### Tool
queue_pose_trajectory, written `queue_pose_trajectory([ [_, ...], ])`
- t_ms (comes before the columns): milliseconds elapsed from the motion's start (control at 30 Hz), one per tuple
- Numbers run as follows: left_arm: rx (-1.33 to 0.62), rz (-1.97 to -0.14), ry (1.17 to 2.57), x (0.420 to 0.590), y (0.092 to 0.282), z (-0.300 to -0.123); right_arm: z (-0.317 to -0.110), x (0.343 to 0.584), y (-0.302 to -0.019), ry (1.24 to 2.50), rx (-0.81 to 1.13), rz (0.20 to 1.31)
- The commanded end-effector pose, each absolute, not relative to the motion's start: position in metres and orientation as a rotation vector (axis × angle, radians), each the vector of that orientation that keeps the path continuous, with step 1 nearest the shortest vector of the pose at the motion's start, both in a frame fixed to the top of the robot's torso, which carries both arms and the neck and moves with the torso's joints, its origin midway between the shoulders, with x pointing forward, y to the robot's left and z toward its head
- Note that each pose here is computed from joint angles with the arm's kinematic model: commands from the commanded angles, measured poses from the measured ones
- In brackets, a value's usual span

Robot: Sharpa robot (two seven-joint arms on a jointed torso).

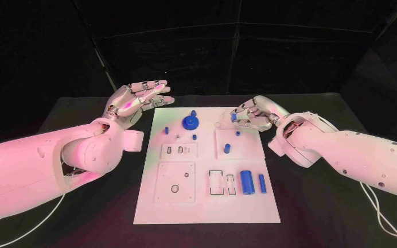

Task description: Assemble the parts on the task board

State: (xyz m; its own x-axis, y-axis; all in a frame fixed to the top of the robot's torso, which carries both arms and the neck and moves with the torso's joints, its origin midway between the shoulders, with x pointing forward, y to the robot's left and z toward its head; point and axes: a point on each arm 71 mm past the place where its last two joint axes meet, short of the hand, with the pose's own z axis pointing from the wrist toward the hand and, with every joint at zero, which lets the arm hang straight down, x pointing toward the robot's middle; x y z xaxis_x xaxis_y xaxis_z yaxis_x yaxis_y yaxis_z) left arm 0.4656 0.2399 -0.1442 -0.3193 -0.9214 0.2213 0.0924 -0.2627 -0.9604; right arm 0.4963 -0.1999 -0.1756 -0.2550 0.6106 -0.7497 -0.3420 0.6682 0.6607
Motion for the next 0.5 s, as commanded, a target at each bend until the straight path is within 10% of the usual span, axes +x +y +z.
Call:
queue_pose_trajectory([
  [33, -1.115, -1.695, 1.199, 0.466, 0.239, -0.143, -0.174, 0.493, -0.185, 1.599, 0.271, 0.885],
  [500, -1.116, -1.685, 1.197, 0.468, 0.241, -0.143, -0.175, 0.483, -0.109, 1.664, 0.133, 0.863],
])
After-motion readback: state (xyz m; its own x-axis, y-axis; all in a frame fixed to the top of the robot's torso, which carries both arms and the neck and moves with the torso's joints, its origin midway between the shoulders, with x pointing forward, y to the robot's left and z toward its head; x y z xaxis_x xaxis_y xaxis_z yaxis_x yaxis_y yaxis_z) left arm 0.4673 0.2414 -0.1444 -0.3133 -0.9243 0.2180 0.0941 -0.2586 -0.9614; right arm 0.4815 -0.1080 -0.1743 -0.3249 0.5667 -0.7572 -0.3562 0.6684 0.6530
